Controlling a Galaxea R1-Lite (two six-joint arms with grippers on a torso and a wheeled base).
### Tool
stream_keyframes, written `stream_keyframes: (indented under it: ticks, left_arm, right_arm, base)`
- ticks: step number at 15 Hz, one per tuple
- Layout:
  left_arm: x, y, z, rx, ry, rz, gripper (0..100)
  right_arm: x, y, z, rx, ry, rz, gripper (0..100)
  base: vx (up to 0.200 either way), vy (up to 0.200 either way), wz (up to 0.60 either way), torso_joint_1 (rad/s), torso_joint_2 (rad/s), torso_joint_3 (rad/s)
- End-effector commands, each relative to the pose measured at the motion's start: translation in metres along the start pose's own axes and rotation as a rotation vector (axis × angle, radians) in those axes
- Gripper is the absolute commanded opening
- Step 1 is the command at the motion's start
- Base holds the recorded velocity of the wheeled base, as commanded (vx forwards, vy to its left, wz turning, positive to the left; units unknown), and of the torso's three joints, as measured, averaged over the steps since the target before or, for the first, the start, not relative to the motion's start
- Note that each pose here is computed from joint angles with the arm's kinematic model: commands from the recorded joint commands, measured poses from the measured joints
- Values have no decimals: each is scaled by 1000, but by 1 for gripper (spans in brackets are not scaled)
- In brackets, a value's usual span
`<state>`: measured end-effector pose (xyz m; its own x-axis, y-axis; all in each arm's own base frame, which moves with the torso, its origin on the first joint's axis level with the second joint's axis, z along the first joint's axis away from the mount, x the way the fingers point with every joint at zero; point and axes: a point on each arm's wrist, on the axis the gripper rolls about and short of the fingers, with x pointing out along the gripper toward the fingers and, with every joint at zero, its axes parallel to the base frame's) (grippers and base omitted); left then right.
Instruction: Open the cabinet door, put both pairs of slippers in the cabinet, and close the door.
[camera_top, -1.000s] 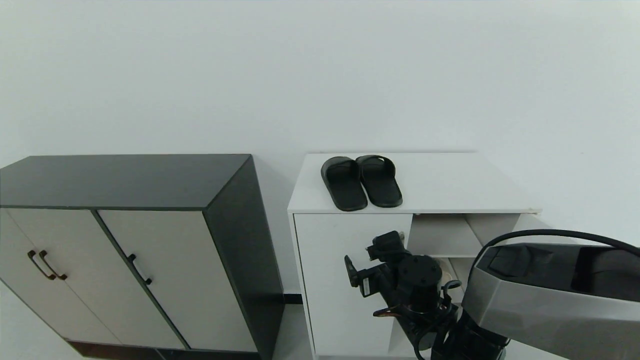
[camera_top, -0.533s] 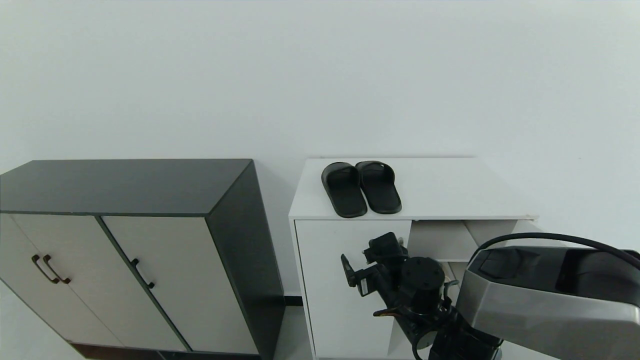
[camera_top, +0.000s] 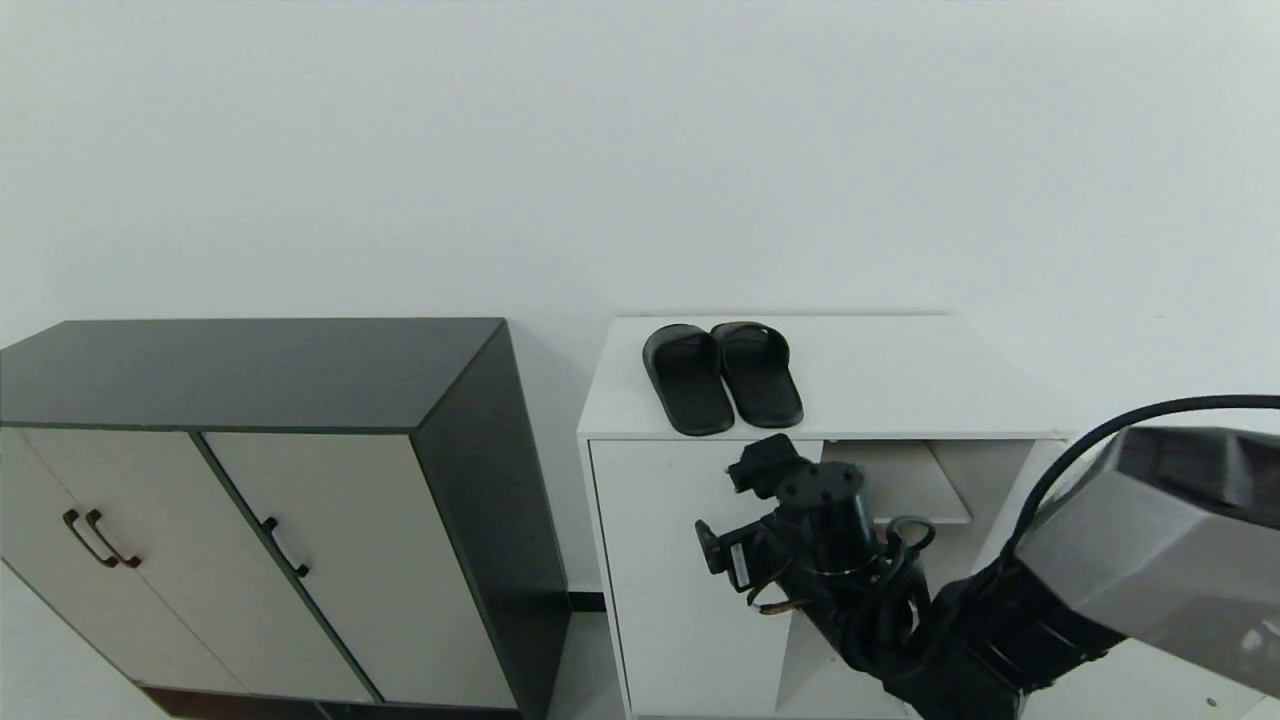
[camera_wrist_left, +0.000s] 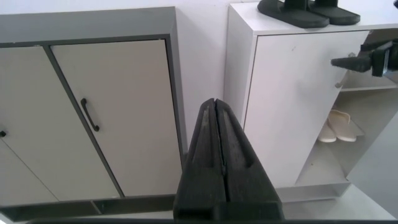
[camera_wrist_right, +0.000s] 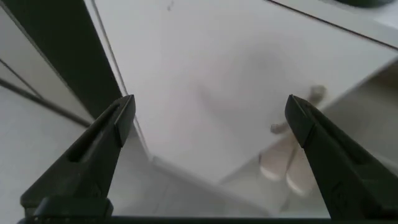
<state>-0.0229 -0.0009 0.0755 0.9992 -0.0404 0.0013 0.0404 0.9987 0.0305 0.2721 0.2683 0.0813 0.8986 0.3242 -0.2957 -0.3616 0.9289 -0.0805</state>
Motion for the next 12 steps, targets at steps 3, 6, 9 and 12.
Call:
stream_keyframes:
  ticks: [3,6,9,12]
  left_arm:
    - [0,0,0,0,1,1,0]
    - [0,0,0,2,1,-1,0]
    - [0,0,0,3,1,-1,0]
    - [0,0,0,2,1,-1,0]
  right_arm:
    - [-30,-5,99,213,-109,-50,100]
    - [-12,1,95,229,-125,-149,100]
    - [-5,4,88,227,-130,-154,100]
    - [-4,1,86,223,-124,-164,100]
  base:
    - [0,0,0,0,0,0]
    - [0,0,0,0,0,0]
    - [200,0,0,2,-4,5]
    - [200,0,0,2,1,2]
